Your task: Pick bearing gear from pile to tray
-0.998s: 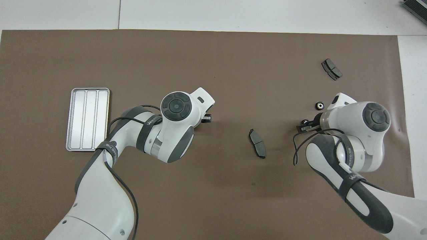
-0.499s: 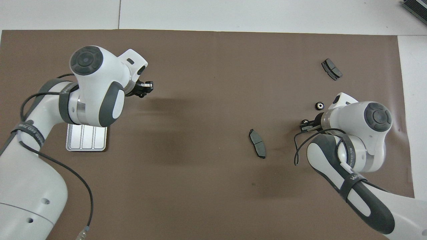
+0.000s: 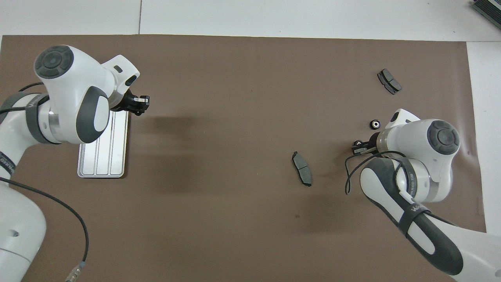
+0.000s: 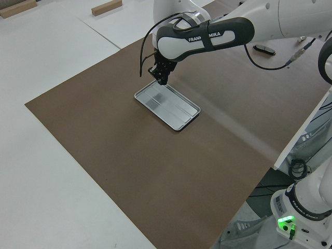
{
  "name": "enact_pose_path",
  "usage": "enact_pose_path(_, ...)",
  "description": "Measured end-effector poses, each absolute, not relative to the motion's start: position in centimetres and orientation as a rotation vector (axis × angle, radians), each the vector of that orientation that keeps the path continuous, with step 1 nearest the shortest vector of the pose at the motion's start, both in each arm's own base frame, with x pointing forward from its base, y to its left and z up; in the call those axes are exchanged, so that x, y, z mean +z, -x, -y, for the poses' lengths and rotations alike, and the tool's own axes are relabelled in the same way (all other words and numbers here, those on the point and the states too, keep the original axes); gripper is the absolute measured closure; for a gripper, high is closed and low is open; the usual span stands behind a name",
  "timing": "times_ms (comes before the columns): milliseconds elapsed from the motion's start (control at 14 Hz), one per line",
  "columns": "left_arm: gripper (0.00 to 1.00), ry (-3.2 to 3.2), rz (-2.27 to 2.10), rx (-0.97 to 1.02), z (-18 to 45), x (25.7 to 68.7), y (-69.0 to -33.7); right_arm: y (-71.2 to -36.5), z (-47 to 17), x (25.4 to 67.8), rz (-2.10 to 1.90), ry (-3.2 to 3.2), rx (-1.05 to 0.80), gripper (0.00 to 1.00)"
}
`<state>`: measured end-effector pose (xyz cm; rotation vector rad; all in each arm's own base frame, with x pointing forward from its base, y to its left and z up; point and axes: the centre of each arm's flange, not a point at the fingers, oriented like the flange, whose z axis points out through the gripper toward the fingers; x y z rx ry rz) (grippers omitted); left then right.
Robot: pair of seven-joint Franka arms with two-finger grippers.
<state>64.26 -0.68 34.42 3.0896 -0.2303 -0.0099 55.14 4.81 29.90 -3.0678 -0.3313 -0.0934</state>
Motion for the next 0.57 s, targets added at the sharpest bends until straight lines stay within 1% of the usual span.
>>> enact_pose_path(143,0.75,-3.094,0.224,0.021,-0.5,33.3,-63.6,-56.6,-6.8,33.1,0.214,3.069,-0.101,0.66)
enact_pose_path(356,0.75,-3.097,0.225,0.056,-0.2,31.2,-62.1,-58.5,-10.8,38.3,0.047,3.056,-0.144,0.66)
enact_pose_path(428,0.69,-3.096,0.229,0.056,0.0,30.9,-61.8,-58.9,-12.5,39.7,-0.018,3.045,-0.168,0.66)
enact_pose_path(499,0.6,-3.095,0.232,0.057,0.2,30.8,-61.7,-59.1,-14.3,40.6,-0.08,3.032,-0.188,0.66)
enact_pose_path(570,0.48,-3.094,0.234,0.061,0.3,31.0,-61.7,-59.2,-16.1,41.2,-0.137,3.019,-0.2,0.66)
